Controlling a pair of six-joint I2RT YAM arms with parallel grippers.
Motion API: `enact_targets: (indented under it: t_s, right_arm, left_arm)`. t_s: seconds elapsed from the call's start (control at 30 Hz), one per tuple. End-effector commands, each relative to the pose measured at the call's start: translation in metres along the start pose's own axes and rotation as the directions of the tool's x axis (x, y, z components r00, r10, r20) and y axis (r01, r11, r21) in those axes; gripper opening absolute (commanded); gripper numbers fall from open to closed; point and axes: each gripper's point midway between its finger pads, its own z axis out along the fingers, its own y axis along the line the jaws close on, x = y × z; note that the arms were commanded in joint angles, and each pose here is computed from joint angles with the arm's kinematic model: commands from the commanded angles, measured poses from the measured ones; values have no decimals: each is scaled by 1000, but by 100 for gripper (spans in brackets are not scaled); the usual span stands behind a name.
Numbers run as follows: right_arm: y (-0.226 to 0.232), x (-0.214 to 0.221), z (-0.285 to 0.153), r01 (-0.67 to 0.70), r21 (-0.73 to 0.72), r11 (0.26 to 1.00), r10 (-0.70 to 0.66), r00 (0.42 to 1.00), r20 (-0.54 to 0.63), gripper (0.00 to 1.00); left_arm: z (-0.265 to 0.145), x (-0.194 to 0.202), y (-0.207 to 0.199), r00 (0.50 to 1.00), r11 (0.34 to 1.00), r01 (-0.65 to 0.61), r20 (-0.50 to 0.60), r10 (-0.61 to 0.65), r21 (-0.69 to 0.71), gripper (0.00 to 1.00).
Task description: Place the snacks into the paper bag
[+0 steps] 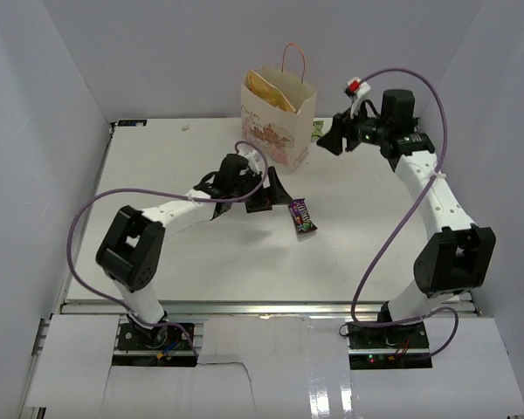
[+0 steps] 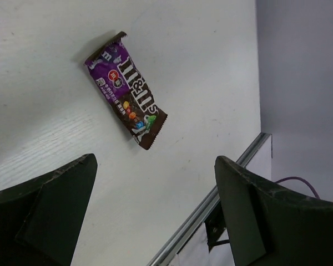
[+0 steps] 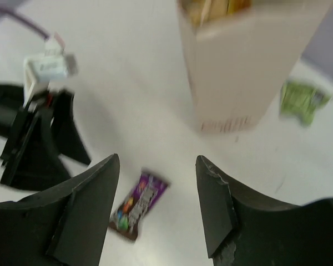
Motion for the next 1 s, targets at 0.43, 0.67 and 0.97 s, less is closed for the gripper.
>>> enact_targets:
  t_s: [0.43,0.67,0.97]
  right_arm:
    - [14,215,-134,-146,156,977,184,946,-267,66]
    - [16,214,-133,-165,156,974,199,950,-240,66]
    - [22,218,-135,-167,146,975,198,951,-238,66]
  left_arm:
    - [109,54,62,974,773,82,-112,-195,-629,82]
    - [120,83,95,961,705,-16,-204,-184,-710,58]
    - [111,64,81,971,731,-111,-230,-64,-673,25]
